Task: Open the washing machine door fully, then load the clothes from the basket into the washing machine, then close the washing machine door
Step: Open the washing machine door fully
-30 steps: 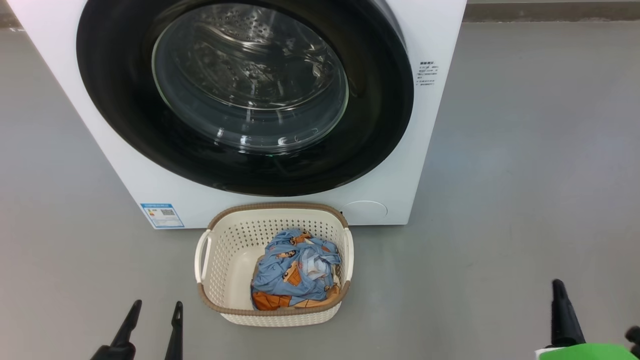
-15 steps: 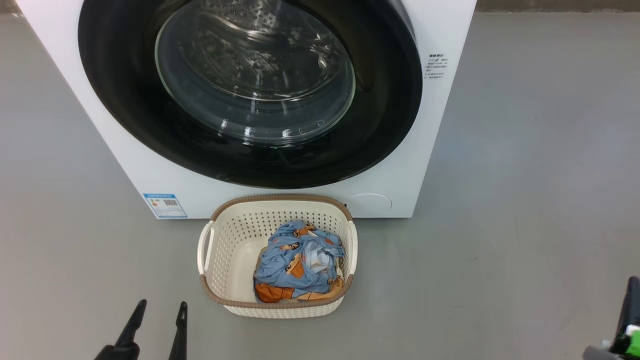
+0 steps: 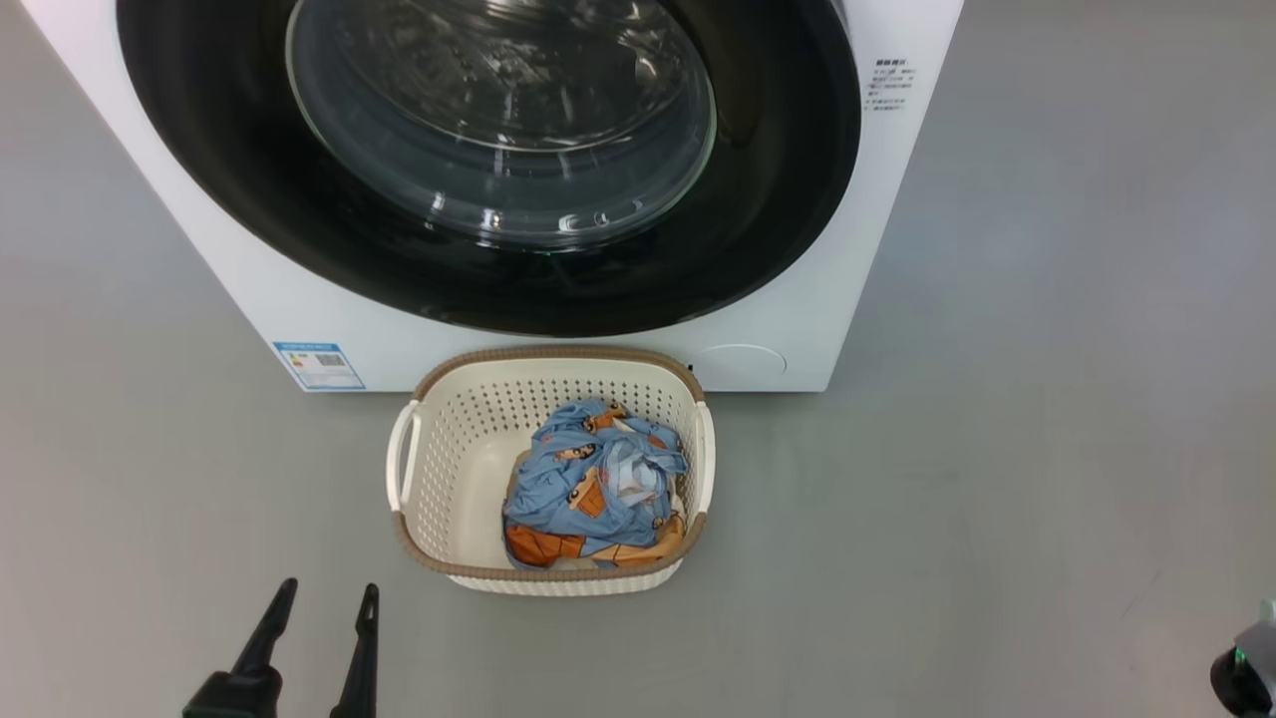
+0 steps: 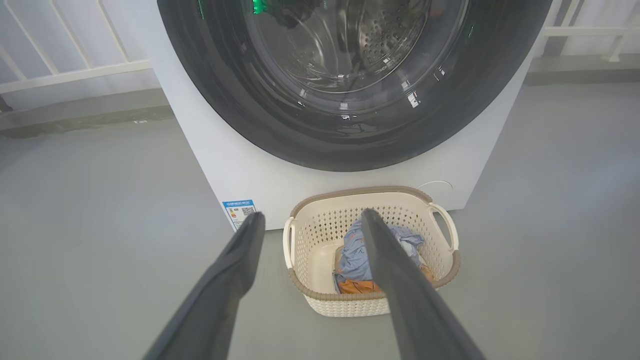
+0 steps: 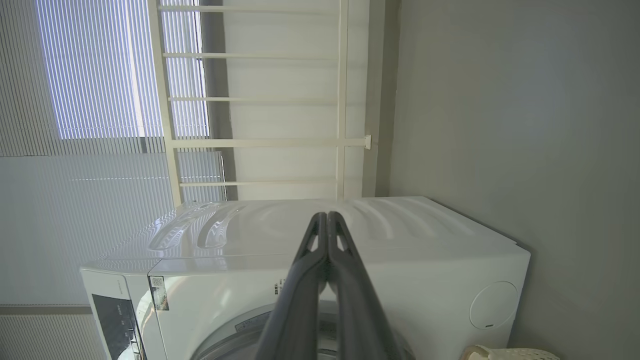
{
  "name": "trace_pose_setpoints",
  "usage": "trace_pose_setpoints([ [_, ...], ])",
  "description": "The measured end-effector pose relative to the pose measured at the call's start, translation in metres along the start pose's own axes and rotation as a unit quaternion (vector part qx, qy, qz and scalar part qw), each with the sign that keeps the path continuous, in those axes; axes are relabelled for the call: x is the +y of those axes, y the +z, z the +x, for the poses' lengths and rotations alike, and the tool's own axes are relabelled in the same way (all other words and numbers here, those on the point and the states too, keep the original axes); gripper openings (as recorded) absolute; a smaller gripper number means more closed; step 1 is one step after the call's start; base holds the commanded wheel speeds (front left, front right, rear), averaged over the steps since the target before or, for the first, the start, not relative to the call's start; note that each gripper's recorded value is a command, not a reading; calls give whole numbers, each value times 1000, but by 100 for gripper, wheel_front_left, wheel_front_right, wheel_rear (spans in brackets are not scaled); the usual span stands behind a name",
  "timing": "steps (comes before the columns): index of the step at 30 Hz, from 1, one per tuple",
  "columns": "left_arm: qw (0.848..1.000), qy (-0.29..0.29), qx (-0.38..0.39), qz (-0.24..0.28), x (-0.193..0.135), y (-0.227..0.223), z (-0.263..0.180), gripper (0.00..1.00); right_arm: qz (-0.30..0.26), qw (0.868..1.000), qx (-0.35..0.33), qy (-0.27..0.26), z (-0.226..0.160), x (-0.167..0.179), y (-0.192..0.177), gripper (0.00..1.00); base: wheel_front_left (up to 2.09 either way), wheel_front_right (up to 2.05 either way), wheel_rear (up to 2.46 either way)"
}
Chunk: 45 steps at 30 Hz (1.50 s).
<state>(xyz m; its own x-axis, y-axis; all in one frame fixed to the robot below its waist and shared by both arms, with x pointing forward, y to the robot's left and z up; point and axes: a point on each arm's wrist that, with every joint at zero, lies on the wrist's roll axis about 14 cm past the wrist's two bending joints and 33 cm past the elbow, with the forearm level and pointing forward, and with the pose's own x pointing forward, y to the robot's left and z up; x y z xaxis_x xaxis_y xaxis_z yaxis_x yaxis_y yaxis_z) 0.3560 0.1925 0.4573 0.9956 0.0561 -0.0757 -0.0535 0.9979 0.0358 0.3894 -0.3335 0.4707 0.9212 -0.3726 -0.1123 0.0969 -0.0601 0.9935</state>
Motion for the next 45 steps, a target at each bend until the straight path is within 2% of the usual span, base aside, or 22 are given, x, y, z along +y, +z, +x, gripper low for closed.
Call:
trace_pose_setpoints([
  [15, 1000, -18, 17, 7, -8, -12, 20, 100, 21, 997, 73, 22, 40, 14, -26, 0, 0, 0, 0],
  [25, 999, -30, 20, 12, -17, -19, 43, 100, 7, 989, 132, 69, 86, 45, -57, 0, 0, 0, 0],
  [36, 999, -33, 40, 14, -24, -40, 66, 100, -61, 964, 234, 114, 136, 70, -119, 0, 0, 0, 0],
  [40, 998, -33, 45, 18, -26, -46, 74, 100, -90, 947, 277, 135, 146, 80, -147, 0, 0, 0, 0],
  [45, 998, -31, 58, 23, -27, -59, 79, 100, -99, 928, 325, 151, 153, 81, -180, 0, 0, 0, 0],
])
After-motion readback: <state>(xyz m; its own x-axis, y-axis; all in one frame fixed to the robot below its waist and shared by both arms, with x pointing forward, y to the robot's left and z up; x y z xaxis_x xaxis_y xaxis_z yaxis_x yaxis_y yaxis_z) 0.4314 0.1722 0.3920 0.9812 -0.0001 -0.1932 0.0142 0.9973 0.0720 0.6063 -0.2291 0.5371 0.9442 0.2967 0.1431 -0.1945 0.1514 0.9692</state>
